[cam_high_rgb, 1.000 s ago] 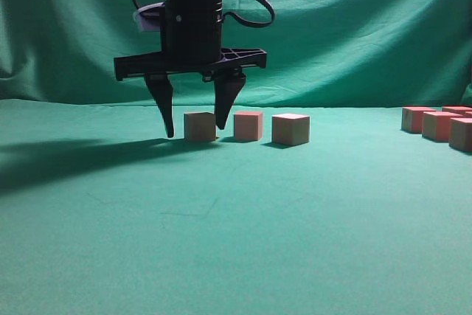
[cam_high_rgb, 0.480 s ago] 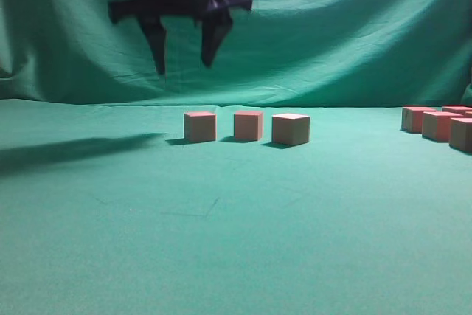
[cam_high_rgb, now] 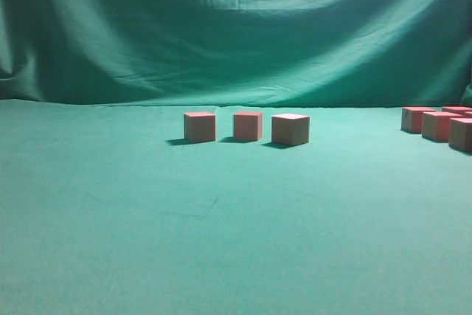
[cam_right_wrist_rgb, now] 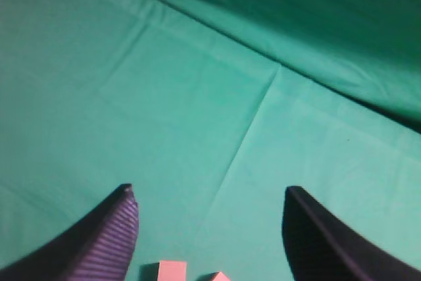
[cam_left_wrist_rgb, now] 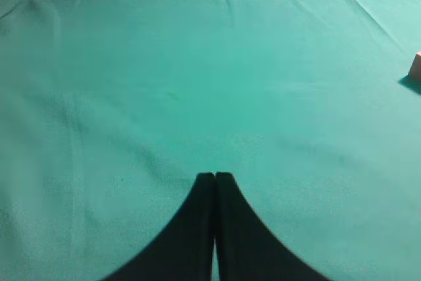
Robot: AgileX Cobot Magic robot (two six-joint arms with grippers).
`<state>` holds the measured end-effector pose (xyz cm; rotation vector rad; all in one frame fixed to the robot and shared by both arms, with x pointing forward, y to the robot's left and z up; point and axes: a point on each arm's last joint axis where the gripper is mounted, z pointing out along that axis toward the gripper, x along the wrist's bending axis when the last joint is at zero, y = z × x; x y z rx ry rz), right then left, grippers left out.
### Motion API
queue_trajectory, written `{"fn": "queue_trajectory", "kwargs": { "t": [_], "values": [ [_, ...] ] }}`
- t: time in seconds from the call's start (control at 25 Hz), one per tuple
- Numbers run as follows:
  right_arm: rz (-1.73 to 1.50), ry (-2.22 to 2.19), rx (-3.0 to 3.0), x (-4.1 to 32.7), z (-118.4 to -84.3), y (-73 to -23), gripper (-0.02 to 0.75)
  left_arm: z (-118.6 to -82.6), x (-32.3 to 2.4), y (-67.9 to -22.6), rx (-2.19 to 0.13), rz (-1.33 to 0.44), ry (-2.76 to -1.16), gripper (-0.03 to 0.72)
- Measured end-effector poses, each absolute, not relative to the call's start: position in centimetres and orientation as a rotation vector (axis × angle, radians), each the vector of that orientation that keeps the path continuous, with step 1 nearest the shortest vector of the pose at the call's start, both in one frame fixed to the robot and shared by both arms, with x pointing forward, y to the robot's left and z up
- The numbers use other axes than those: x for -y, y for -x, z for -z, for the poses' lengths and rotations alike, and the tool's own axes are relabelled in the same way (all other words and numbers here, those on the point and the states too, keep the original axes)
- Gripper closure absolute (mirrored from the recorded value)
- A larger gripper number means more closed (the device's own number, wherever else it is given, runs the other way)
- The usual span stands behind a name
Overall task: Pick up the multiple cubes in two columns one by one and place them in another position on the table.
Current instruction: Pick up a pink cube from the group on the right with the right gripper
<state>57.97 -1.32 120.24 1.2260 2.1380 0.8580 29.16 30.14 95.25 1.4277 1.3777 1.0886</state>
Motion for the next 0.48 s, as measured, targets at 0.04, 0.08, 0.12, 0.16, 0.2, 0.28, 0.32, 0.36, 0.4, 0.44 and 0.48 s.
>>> {"fn": "queue_trajectory", "kwargs": {
  "t": [0.04, 0.08, 0.12, 0.16, 0.2, 0.28, 0.32, 0.36, 0.4, 0.44, 0.48],
  "values": [
    [-0.889, -1.222, -2.120, 2.2, -121.7, -57.1, 0.300, -95.3, -30.1, -29.2, -1.378, -1.089, -1.428, 0.688],
    [-0.904, -1.220, -2.108, 2.9, -122.7, -56.3, 0.300, -95.3, -30.1, -29.2, -1.378, -1.089, -1.428, 0.688],
    [-0.921, -1.213, -2.086, 3.9, -124.1, -55.3, 0.300, -95.3, -30.1, -29.2, -1.378, -1.089, -1.428, 0.688],
    [-0.925, -1.207, -2.066, 5.0, -125.2, -54.3, 0.300, -95.3, -30.1, -29.2, -1.378, -1.089, -1.428, 0.688],
    [-0.912, -1.201, -2.042, 6.2, -126.0, -53.4, 0.300, -95.3, -30.1, -29.2, -1.378, -1.089, -1.428, 0.688],
    [-0.865, -1.200, -2.006, 8.4, -126.9, -51.8, 0.300, -95.3, -30.1, -29.2, -1.378, -1.089, -1.428, 0.688],
    [-0.840, -1.222, -1.989, 9.7, -127.0, -51.0, 0.300, -95.3, -30.1, -29.2, -1.378, -1.089, -1.428, 0.688],
    [-0.806, -1.247, -1.988, 10.6, -126.5, -50.5, 0.300, -95.3, -30.1, -29.2, -1.378, -1.089, -1.428, 0.688],
    [-0.791, -1.281, -1.973, 11.9, -126.4, -49.9, 0.300, -95.3, -30.1, -29.2, -1.378, -1.089, -1.428, 0.688],
    [-0.761, -1.325, -1.967, 13.1, -125.8, -49.4, 0.300, -95.3, -30.1, -29.2, -1.378, -1.089, -1.428, 0.688],
    [-0.723, -1.367, -1.960, 14.3, -125.0, -49.0, 0.300, -95.3, -30.1, -29.2, -1.378, -1.089, -1.428, 0.688]
  ]
}}
